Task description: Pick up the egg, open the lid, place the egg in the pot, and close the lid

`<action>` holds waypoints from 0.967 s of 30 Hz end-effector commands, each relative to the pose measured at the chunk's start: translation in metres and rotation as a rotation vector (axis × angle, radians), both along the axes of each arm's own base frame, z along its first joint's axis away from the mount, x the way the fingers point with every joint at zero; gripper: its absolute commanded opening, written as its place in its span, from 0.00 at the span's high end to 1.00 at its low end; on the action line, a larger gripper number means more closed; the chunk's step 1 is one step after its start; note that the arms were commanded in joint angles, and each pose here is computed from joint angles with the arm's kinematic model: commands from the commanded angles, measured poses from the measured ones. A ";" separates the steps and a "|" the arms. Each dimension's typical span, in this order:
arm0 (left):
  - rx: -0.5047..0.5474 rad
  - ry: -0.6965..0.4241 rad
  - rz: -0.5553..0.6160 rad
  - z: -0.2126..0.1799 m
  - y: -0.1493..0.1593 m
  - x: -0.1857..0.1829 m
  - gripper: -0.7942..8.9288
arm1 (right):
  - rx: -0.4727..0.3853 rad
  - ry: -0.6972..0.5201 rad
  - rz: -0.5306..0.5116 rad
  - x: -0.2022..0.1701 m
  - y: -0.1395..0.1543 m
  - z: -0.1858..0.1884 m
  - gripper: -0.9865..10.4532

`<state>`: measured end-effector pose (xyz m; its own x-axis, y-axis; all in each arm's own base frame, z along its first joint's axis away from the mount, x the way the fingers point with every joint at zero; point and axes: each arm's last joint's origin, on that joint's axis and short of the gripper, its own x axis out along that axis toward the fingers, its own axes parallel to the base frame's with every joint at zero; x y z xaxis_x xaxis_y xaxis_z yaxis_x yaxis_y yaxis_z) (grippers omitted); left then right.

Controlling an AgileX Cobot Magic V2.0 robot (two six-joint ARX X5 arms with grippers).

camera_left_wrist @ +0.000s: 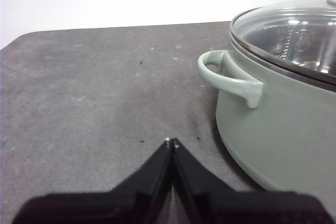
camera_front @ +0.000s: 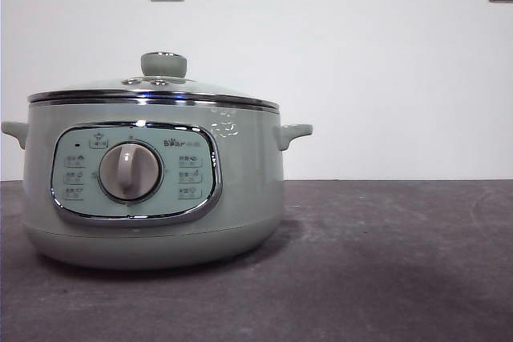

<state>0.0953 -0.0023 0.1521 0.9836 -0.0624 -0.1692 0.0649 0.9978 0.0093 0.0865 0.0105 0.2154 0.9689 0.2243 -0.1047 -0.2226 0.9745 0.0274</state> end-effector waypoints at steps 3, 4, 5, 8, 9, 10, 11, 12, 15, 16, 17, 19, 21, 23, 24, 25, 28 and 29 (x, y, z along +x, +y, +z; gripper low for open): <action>0.009 0.009 0.002 -0.005 0.000 0.001 0.92 | 0.019 0.004 -0.005 0.005 0.000 -0.033 0.91; 0.009 0.009 0.002 -0.005 0.000 0.001 0.92 | 0.027 0.009 -0.006 0.006 0.000 -0.038 0.91; 0.009 0.009 0.002 -0.005 0.000 0.001 0.92 | 0.036 0.009 -0.007 0.007 0.000 -0.042 0.91; 0.009 0.009 0.003 -0.005 0.000 0.001 0.92 | 0.043 0.017 -0.008 0.010 0.000 -0.054 0.91; 0.009 0.009 0.002 -0.005 0.000 0.001 0.92 | 0.043 0.025 -0.007 0.010 0.000 -0.057 0.91; 0.009 0.009 0.002 -0.005 0.000 0.001 0.92 | 0.043 0.031 -0.008 0.011 0.000 -0.059 0.91; 0.009 0.009 0.002 -0.005 0.000 0.001 0.92 | 0.045 0.035 -0.008 0.011 0.000 -0.061 0.91; 0.009 0.009 0.003 -0.005 0.000 0.001 0.92 | 0.047 0.040 -0.008 0.011 0.000 -0.063 0.91; 0.009 0.008 0.002 -0.005 0.000 0.001 0.92 | 0.046 0.051 -0.009 0.009 0.000 -0.064 0.91; 0.009 0.008 0.002 -0.005 0.000 0.001 0.92 | 0.044 0.055 -0.009 0.009 0.000 -0.065 0.91; 0.009 0.008 0.003 -0.005 0.000 0.001 0.92 | 0.044 0.060 -0.009 0.009 0.000 -0.065 0.91; 0.009 0.008 0.003 -0.005 0.000 0.001 0.92 | 0.076 0.081 -0.012 0.009 0.000 -0.067 0.91; 0.009 0.008 0.002 -0.005 0.000 0.001 0.92 | 0.167 0.102 -0.026 0.009 0.000 -0.067 0.91; 0.009 0.008 0.002 -0.005 0.000 0.001 0.92 | 0.215 0.115 -0.041 0.009 0.000 -0.067 0.91; 0.009 0.008 0.002 -0.005 0.000 0.001 0.92 | 0.212 0.114 -0.044 0.009 0.000 -0.067 0.91; 0.009 0.008 0.002 -0.005 0.000 0.001 0.92 | 0.211 0.114 -0.043 0.009 0.000 -0.067 0.91; 0.009 0.008 0.002 -0.005 0.000 0.001 0.92 | 0.210 0.114 -0.042 0.009 0.000 -0.067 0.91; 0.009 0.008 0.002 -0.005 0.000 0.001 0.92 | 0.211 0.114 -0.042 0.009 0.000 -0.067 0.91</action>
<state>0.0953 -0.0023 0.1521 0.9836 -0.0628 -0.1692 0.0653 0.9978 0.0092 0.0952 0.0107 0.1533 0.9651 0.2165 -0.1474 -0.1787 0.9557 0.2339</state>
